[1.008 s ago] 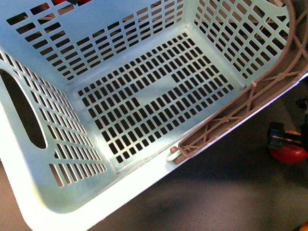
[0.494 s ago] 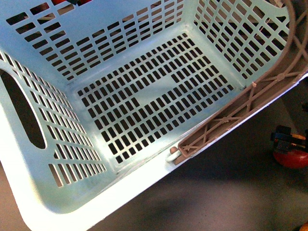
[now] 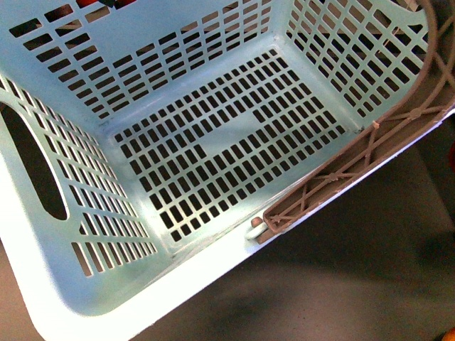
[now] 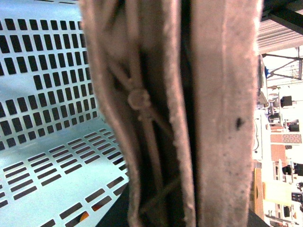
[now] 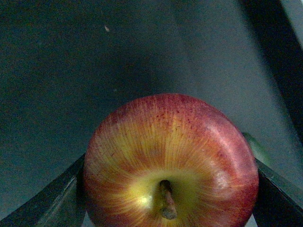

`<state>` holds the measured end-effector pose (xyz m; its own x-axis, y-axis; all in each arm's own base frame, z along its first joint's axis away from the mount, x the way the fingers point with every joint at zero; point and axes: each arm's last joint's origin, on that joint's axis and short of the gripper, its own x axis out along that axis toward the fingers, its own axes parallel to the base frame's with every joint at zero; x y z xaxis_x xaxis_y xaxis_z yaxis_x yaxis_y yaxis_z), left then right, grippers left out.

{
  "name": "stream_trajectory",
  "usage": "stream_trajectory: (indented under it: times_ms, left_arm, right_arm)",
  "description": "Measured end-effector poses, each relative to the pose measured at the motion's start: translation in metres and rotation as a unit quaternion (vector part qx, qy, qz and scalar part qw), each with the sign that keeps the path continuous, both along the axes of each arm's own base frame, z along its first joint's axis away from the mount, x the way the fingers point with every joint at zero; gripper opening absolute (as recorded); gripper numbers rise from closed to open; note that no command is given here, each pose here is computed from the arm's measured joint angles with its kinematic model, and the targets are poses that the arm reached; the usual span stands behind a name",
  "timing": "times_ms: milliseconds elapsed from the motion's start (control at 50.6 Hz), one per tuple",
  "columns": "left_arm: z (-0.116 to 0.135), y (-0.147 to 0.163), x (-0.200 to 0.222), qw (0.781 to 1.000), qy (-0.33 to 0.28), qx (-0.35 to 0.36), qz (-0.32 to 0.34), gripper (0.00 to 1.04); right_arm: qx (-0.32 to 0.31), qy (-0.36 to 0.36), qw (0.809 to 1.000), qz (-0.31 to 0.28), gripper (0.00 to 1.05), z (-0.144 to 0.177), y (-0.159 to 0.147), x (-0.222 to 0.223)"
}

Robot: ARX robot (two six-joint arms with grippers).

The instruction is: Pick apple with right arm and hold basket with left

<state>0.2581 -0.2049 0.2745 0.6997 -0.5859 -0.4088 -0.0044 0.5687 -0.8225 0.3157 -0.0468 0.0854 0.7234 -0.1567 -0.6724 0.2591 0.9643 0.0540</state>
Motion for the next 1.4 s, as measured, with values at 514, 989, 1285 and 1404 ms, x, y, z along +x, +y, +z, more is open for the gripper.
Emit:
stream_trajectory:
  times_ms: [514,989,1285,1404]
  left_arm:
    - [0.000,0.000,0.000,1.000,0.000,0.000,0.000,0.16]
    - [0.000,0.000,0.000,1.000,0.000,0.000,0.000,0.16]
    - [0.000,0.000,0.000,1.000,0.000,0.000,-0.001,0.16]
    - [-0.002,-0.001,0.000,1.000,0.003,0.002,-0.003,0.16]
  right_arm:
    - [-0.026,-0.250,0.965,0.068,0.80,0.198,0.087,-0.039]
    - [0.022,-0.206,0.963,0.171,0.80,0.175,0.168,-0.048]
    - [0.026,-0.209,0.968,0.133,0.96,0.174,0.162,-0.059]
    - [0.019,-0.231,0.969,0.079,0.96,0.184,0.147,-0.073]
